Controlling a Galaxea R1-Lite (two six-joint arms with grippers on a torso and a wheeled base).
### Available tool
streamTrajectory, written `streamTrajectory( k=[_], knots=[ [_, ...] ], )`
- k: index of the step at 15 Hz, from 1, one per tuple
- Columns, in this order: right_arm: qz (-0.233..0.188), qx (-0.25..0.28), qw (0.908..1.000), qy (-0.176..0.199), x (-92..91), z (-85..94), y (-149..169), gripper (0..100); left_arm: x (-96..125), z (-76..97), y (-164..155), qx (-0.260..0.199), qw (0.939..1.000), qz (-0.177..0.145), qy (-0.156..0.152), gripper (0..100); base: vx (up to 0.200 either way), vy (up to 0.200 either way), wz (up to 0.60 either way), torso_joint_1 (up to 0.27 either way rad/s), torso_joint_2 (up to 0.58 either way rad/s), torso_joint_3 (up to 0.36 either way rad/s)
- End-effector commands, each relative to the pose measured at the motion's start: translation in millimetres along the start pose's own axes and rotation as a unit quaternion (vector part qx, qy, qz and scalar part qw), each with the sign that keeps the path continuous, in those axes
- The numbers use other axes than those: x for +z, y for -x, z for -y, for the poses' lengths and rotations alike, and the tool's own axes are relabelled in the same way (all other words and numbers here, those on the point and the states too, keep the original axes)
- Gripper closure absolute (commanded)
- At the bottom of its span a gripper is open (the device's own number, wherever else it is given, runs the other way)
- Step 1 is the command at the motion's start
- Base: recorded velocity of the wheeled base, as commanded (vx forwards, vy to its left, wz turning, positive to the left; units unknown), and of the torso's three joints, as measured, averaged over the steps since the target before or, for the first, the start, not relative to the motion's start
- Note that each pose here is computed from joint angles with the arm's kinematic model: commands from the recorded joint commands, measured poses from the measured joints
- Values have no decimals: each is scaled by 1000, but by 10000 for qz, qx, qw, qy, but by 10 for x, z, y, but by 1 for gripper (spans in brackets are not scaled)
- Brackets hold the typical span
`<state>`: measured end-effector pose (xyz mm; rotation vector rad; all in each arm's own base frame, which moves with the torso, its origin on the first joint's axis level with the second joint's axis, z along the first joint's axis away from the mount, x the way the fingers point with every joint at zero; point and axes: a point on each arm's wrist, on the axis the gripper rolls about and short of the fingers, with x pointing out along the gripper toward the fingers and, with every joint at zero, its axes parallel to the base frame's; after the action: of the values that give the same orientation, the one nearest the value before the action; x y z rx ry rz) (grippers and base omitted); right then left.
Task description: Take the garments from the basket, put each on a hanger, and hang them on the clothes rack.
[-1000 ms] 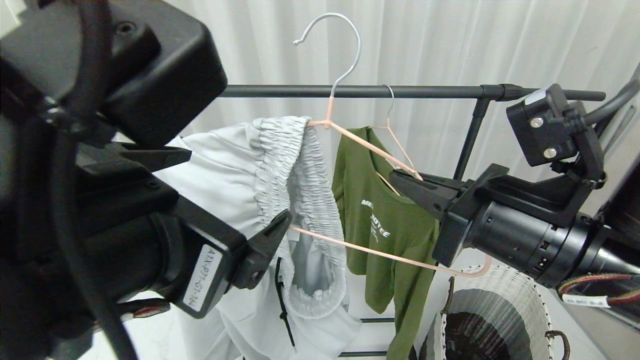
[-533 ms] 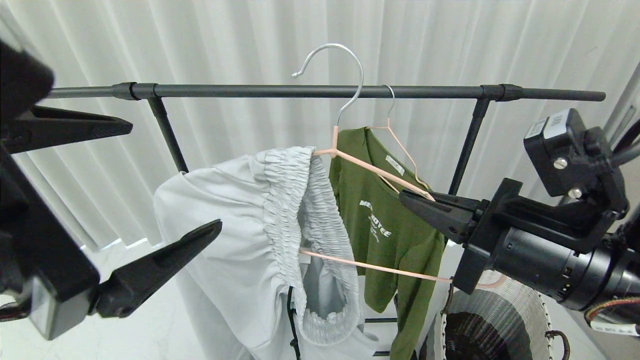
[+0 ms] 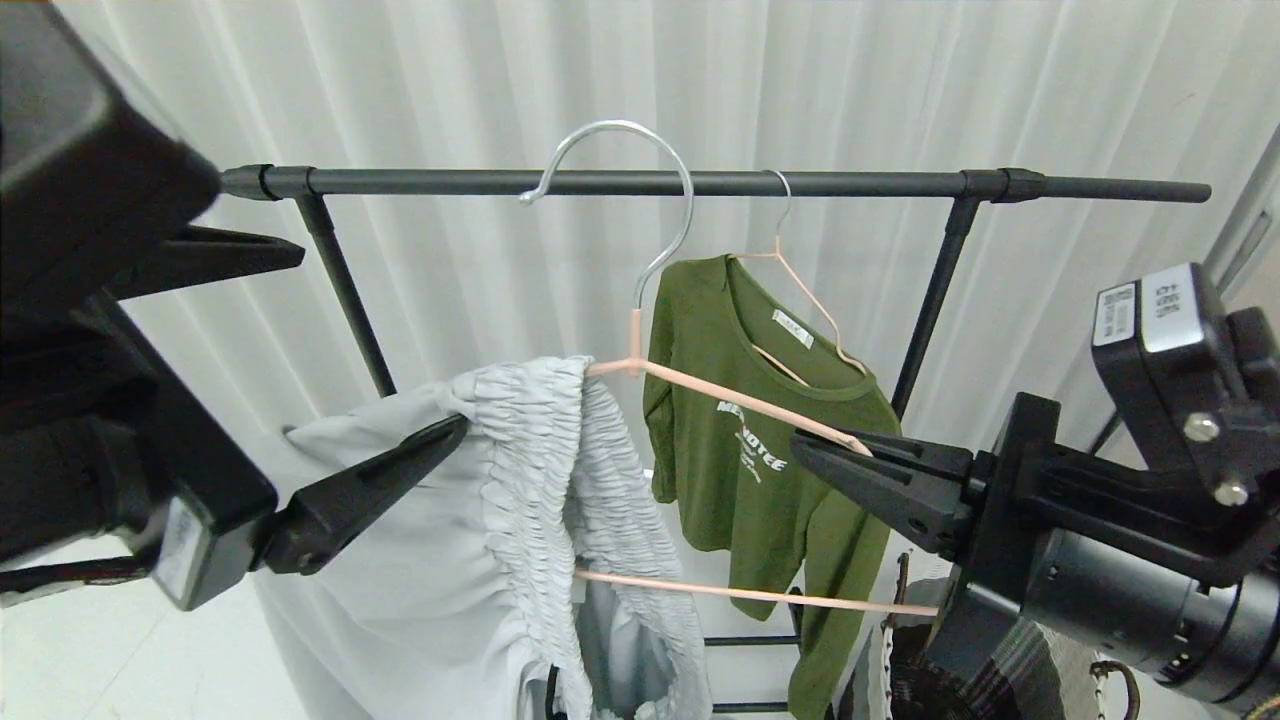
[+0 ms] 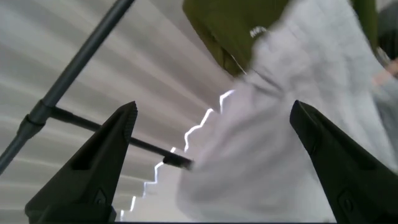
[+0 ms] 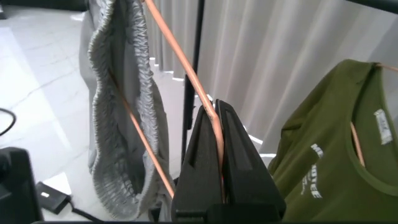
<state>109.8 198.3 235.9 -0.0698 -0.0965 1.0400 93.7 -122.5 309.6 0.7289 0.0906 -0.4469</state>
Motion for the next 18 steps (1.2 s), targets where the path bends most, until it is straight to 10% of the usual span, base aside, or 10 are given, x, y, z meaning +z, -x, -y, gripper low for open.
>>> streamTrajectory(
  k=[1, 14, 15, 18],
  knots=[
    [19, 72, 10000, 1, 6, -31, 13, 100, -63, 91, -121, 0, 9998, -156, -92, 0, 0, 0, 0, 0, 0, 0],
    [86, 489, 9988, -14, 39, -224, 34, 100, -184, 140, -177, -290, 9993, -222, -93, 0, 0, 0, 0, 0, 0, 0],
    [94, 488, 9988, -14, 43, -223, 33, 100, -187, 145, -184, -318, 9992, -223, -98, 100, 0, 0, 0, 0, 0, 0],
    [94, 488, 9988, -14, 44, -224, 28, 100, -201, 136, -190, -363, 9991, -217, -81, 100, 0, 0, 0, 0, 0, 0]
  ],
)
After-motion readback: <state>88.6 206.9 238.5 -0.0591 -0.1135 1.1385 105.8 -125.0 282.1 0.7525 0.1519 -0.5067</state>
